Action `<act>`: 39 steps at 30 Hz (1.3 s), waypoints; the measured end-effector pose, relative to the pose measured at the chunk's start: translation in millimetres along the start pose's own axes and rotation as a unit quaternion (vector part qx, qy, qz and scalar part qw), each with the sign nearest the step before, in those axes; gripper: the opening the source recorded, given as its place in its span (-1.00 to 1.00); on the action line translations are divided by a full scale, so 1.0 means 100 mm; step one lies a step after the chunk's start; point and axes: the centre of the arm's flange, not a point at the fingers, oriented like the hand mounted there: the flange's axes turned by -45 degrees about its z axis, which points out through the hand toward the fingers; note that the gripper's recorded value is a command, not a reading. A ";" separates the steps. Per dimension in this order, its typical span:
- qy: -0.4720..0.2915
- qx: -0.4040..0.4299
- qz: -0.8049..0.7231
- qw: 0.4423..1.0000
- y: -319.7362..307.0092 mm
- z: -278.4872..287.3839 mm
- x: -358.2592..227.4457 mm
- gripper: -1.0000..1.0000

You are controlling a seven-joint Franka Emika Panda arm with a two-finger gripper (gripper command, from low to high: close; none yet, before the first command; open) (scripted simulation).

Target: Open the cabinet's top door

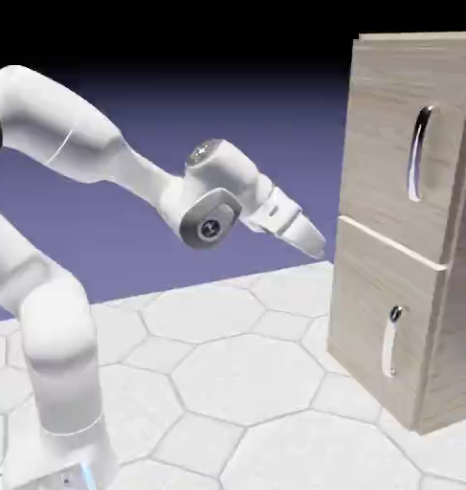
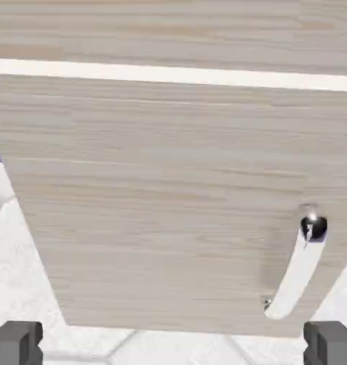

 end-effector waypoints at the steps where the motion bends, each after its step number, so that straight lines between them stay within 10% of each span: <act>1: -0.012 -0.008 -0.015 1.000 -0.05 0.09 -0.01 1.00; 22: -0.193 0.020 -0.190 0.962 -0.62 1.82 -0.81 1.00; 39: 0.005 0.097 -0.145 0.985 -0.37 1.61 -0.02 1.00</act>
